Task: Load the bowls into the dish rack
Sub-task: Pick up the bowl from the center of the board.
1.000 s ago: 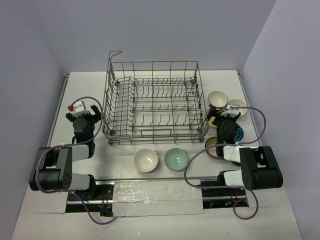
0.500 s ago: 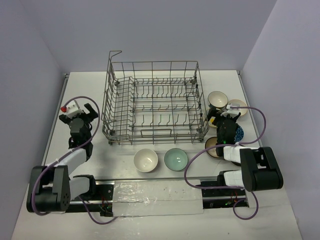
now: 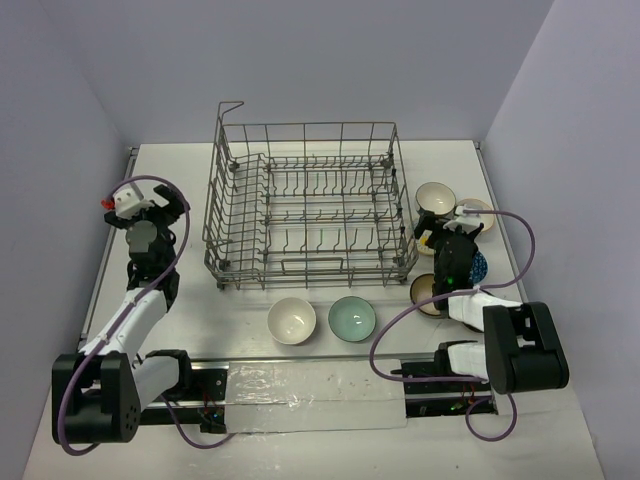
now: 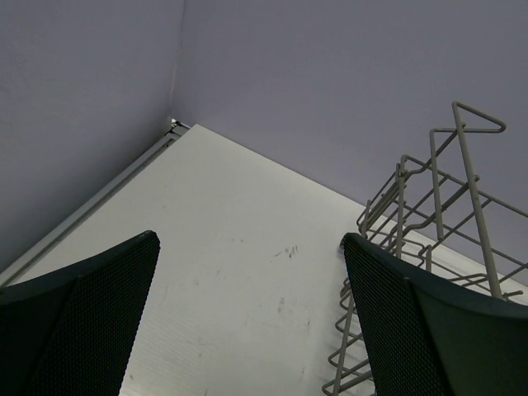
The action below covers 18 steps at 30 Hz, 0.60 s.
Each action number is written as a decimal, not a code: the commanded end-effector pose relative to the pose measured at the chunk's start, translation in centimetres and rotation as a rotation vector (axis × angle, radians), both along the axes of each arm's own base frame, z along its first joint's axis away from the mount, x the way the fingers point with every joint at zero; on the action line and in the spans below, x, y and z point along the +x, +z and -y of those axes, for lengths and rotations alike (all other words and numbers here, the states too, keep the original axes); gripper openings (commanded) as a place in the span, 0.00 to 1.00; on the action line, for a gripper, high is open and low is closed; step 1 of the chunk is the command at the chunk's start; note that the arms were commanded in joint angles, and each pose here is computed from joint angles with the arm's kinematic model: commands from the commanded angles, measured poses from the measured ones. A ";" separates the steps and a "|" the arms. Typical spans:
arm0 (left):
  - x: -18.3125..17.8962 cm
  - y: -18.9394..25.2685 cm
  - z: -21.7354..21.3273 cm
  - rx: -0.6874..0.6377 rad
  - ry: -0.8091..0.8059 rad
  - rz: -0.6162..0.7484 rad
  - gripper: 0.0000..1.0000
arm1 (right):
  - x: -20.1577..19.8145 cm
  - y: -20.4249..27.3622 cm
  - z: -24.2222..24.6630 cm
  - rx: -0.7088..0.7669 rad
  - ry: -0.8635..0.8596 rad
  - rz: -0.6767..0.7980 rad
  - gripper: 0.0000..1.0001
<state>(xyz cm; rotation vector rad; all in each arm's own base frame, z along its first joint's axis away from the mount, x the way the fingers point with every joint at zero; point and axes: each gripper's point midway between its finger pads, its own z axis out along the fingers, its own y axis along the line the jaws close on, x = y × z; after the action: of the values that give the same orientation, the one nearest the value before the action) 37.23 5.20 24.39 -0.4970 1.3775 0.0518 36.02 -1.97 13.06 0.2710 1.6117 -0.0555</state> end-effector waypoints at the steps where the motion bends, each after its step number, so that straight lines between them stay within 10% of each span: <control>1: 0.5 1.8 0.9 -0.024 -0.046 0.037 0.99 | 0.6 2.3 0.2 0.026 -0.033 0.057 1.00; 18: 0.8 11.1 3.7 -0.227 -0.158 0.143 0.99 | -0.1 6.3 1.7 0.029 -0.108 0.087 1.00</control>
<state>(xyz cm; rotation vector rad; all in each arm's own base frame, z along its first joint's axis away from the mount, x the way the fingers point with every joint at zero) 38.29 2.72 31.89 -0.5575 1.3349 -0.1670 35.85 -2.96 15.88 0.3474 1.5957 -0.0842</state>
